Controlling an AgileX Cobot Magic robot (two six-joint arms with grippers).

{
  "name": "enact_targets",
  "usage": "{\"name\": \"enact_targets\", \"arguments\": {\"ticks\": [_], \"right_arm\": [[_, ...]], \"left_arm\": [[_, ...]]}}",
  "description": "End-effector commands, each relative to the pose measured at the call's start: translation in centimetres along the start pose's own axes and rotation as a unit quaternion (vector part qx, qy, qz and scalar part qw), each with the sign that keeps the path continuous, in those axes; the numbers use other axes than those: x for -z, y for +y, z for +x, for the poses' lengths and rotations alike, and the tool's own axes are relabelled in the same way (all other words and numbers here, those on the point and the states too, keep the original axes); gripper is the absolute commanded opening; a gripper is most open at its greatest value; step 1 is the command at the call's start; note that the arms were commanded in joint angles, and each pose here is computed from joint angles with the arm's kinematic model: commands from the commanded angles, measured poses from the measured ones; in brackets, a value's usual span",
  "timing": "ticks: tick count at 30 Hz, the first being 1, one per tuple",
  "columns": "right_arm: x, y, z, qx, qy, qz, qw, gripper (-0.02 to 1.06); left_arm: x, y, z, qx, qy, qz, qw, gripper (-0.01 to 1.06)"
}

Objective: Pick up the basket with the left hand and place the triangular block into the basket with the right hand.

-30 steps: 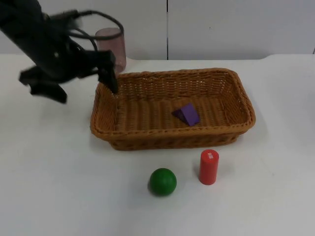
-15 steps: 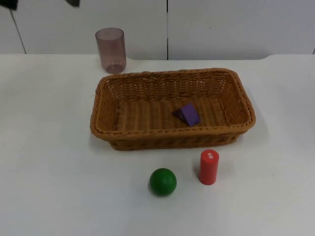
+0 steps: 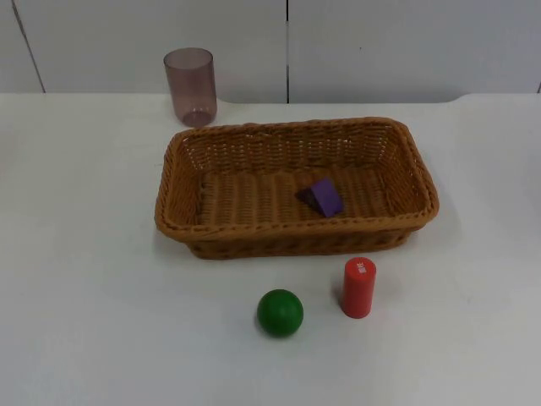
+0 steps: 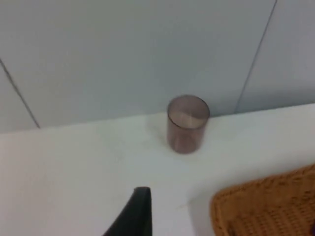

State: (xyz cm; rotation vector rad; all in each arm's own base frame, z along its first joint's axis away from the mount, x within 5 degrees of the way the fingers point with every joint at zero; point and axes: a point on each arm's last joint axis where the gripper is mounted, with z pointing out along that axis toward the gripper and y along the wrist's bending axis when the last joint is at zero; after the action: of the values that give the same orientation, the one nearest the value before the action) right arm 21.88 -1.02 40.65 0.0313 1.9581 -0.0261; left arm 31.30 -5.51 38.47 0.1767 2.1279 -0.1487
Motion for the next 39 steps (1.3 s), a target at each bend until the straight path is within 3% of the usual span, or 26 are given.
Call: {"name": "enact_targets", "arguments": {"ticks": [1,9,14,21,26,30,32,35,36,39], "right_arm": [[0.1,0.1,0.0,0.001,-0.007,-0.002,1.0000,1.05],[0.1,0.1,0.2,-0.012,0.002,-0.002,0.9999,1.05],[1.9,0.2,0.3,-0.012,0.006,-0.004,0.9999,1.05],[8.6,0.2,-0.3,-0.005,-0.077,-0.001,0.9970,1.05],[15.1,0.1,0.5,0.021,-0.154,0.010,0.9878,1.05],[20.7,0.2,2.5,0.029,-0.207,0.013,0.9779,1.05],[21.7,0.2,2.9,0.031,-0.222,0.014,0.9745,1.05],[24.2,0.3,3.9,0.050,-0.262,0.021,0.9634,1.05],[24.2,0.3,3.9,0.050,-0.262,0.021,0.9634,1.05],[26.5,0.3,5.2,0.083,-0.293,0.033,0.9520,1.05]], "left_arm": [[1.5,0.2,-0.6,-0.014,-0.019,-0.012,1.000,1.05],[7.2,1.6,-1.5,-0.014,-0.097,-0.102,0.990,1.05],[10.1,1.6,-0.2,-0.009,-0.115,-0.107,0.987,1.05],[15.4,1.4,2.1,-0.002,-0.165,-0.103,0.981,1.05],[21.4,1.1,4.0,0.013,-0.228,-0.097,0.969,1.05],[28.5,0.9,6.7,0.020,-0.326,-0.092,0.941,1.05],[29.7,0.9,7.3,0.020,-0.342,-0.093,0.935,1.05],[33.3,1.0,9.6,0.016,-0.389,-0.115,0.914,1.05],[33.3,1.0,9.6,0.016,-0.389,-0.115,0.914,1.05],[36.1,0.6,12.1,0.010,-0.416,-0.165,0.894,1.05]]}}
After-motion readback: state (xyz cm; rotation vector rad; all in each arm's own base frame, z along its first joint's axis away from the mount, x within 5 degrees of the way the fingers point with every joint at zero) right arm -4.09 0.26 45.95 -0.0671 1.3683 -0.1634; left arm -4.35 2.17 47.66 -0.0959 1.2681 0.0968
